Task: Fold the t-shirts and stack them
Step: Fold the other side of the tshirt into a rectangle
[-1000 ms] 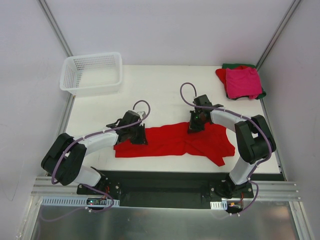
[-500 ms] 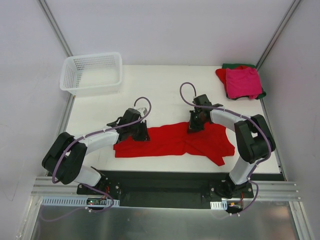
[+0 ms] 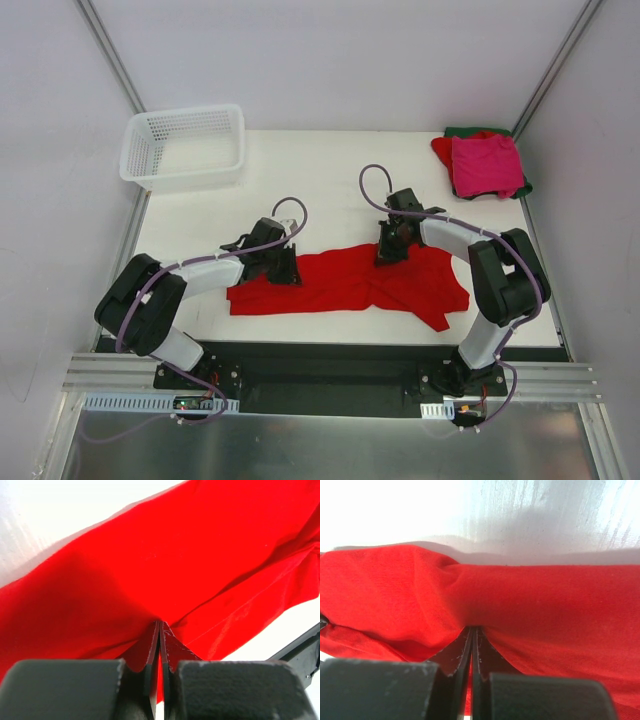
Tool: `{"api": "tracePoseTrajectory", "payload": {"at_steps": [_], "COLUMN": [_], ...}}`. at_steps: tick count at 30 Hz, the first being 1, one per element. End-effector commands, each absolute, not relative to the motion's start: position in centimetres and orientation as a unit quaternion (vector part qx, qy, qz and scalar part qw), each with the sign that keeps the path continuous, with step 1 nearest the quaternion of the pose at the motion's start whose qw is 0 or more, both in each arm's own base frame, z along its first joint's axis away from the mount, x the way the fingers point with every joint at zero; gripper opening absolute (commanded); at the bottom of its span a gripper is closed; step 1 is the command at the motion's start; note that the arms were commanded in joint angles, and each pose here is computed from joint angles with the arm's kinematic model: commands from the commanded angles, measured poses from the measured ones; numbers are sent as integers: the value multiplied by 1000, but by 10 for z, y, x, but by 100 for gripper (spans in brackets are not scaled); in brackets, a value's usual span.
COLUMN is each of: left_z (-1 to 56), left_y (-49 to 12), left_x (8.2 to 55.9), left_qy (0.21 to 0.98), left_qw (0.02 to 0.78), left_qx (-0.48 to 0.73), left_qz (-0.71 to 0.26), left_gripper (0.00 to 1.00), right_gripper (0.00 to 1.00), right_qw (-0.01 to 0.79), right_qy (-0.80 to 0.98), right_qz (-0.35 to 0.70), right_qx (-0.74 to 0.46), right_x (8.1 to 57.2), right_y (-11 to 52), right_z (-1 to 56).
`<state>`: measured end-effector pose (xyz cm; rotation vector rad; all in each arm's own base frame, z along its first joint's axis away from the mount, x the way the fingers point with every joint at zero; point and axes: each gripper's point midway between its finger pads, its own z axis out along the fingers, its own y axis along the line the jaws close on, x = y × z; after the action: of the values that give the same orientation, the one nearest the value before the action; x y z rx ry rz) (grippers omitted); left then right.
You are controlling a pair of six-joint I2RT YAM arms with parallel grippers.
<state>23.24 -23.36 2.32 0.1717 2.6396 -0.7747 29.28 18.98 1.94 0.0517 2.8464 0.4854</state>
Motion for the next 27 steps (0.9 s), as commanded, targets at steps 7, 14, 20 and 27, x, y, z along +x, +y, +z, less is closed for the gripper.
{"api": "tracePoseTrajectory", "payload": {"at_steps": [7,14,20,27], "left_z": [37,40,38,31], "left_y": [-241,-236,-230,-227], "left_x": [215,204,192,183], "left_qy": [929,929,934,937], "left_qw": [178,171,153,138], "left_qx": [74,79,80,76], "left_qz": [-315,-319,-314,-313], "left_gripper": [0,0,0,0], "right_gripper": [1,1,1,1], "right_qw": [120,118,119,117], "right_qy": [982,982,982,982], "right_qz": [146,149,147,145], "right_qx": [8,9,8,9], "right_x": [292,291,292,291], "right_y": [187,188,187,186], "right_z": [11,9,9,8]}}
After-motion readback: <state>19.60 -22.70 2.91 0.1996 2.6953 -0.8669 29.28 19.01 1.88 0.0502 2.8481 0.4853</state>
